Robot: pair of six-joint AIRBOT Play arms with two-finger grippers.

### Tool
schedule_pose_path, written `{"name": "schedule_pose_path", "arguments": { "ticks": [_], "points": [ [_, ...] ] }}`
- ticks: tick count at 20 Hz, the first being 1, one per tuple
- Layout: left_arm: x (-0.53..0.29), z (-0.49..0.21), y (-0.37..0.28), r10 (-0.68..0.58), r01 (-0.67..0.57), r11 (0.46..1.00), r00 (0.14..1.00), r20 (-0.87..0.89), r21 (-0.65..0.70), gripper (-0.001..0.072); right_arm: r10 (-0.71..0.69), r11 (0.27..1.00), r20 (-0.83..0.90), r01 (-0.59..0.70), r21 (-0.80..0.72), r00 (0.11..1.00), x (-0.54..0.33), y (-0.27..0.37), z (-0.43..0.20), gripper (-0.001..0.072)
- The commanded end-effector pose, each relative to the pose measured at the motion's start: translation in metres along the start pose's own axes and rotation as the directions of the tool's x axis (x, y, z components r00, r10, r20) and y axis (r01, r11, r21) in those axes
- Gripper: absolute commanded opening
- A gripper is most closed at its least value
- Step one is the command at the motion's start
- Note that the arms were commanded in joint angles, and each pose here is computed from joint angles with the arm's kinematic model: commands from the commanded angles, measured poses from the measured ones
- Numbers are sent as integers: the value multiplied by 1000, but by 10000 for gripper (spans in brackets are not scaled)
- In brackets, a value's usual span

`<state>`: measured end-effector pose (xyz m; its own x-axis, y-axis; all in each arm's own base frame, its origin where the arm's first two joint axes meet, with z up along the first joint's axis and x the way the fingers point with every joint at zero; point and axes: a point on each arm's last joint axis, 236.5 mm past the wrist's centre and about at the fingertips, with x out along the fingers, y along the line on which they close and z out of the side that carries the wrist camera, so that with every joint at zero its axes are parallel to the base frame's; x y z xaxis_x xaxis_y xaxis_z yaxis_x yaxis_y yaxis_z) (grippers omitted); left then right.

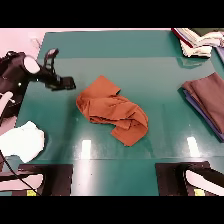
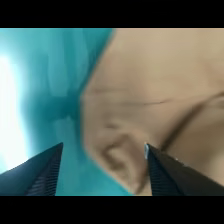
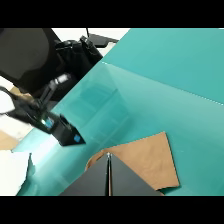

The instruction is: Fold the shirts.

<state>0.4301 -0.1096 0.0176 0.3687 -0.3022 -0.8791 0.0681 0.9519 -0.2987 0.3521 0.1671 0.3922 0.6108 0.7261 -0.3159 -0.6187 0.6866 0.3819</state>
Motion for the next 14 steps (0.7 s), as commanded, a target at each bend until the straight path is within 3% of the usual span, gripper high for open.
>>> {"name": "schedule_pose_path", "arguments": {
  "ticks": [1,5,11,13,14],
  "points": [
    [44,-41,29,-22,12,994,995,-95,-110,599,0,1000,0,0,0,1000,0,0,0,17],
    [66,-34,-4,-191,176,968,979,-67,-177,598,1,1000,-7,-1,0,1000,0,0,-2,17],
    [73,-31,-15,-193,184,972,980,-48,-149,594,-58,998,-118,62,24,991,2,-18,-33,18],
    [73,-31,-15,-192,184,972,980,-48,-147,221,-53,994,-176,69,83,983,9,-28,-62,17],
    [72,-31,-15,-192,184,972,980,-46,-147,107,-62,989,-217,88,116,974,13,-37,-82,17]
  ]
}}
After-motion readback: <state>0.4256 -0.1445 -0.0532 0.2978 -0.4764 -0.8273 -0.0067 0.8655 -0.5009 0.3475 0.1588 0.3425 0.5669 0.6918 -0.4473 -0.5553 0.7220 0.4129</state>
